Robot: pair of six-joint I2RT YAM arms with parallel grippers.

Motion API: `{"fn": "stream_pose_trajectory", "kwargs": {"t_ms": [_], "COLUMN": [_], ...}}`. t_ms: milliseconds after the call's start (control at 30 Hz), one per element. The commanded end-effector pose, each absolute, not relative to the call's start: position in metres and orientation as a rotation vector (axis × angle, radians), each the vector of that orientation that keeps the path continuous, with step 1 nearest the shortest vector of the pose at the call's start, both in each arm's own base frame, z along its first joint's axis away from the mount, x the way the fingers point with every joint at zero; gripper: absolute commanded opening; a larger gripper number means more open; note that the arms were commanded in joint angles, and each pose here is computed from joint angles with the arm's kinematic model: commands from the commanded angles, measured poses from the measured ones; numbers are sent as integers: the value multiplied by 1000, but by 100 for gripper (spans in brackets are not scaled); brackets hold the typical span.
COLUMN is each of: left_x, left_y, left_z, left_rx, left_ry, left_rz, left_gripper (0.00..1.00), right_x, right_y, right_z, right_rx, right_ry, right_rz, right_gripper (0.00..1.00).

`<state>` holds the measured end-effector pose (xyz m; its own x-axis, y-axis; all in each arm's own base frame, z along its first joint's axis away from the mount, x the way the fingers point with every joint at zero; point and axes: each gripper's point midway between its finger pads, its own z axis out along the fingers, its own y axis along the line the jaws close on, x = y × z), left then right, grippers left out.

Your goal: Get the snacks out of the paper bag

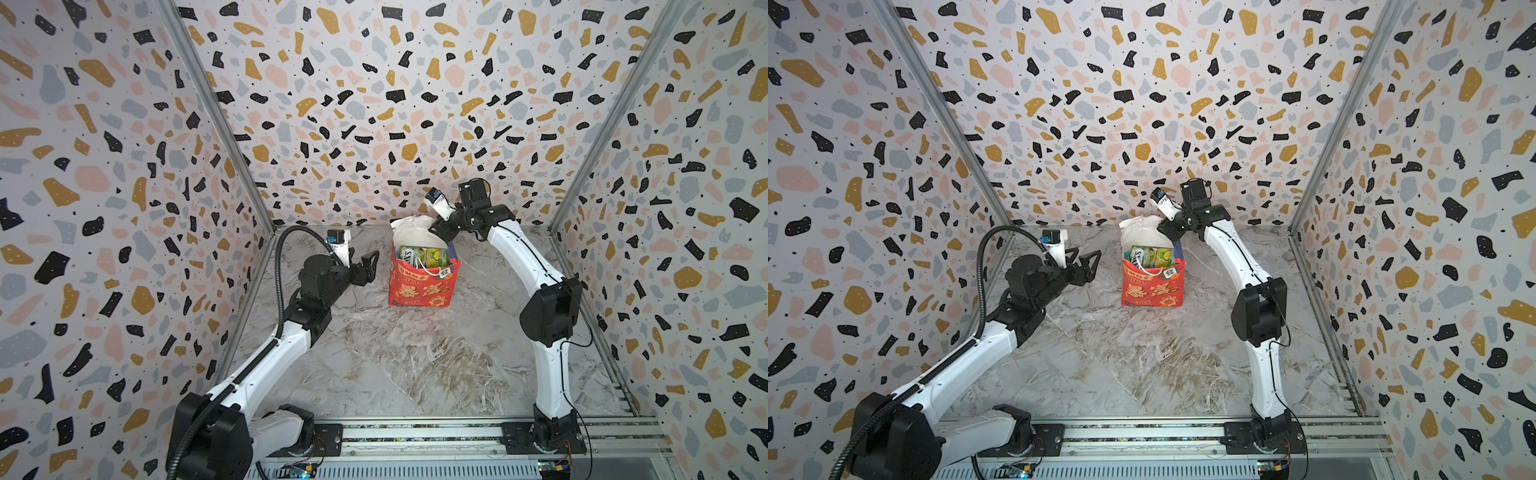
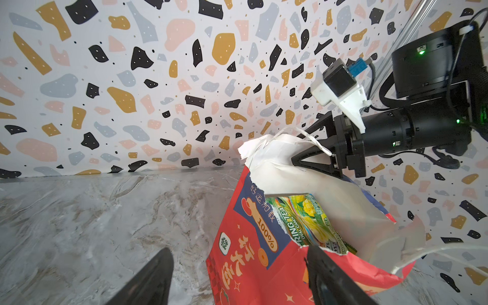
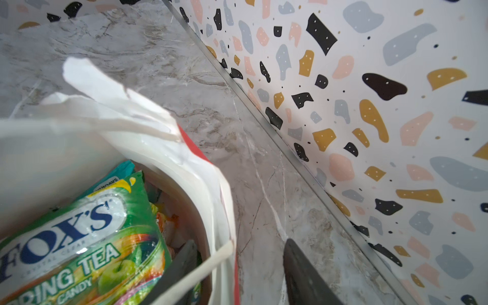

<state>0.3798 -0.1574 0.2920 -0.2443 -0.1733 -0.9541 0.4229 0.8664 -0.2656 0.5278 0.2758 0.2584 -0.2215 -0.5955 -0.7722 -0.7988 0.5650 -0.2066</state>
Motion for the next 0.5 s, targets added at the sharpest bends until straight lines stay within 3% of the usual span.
{"fn": "stream_pose_trajectory", "kwargs": {"t_ms": [0,67,167,400,467], "left_x": [380,379,380,382,382], "left_y": [-162,-162,-162,-165,-167], "left_z": [301,299,297,303,306], "left_rx": [218,219,220,239,243], "left_ry": [1689,1683,1691,1685,1681], "left_rz": [-573,-570,-573,-574,-581], "left_gripper": [78,78,77,67,67], "right_x": [523,522,519,513,511], "right_y": [271,271,272,272,274], "right_z": [280,282,288,301,304], "right_rx": [-1121,-1124,-1129,-1130,-1127], "right_ry": [1913,1907,1898,1877,1872], "right_rz": [288,288,303,313,316], "right_gripper": [41,38,24,6,5]}}
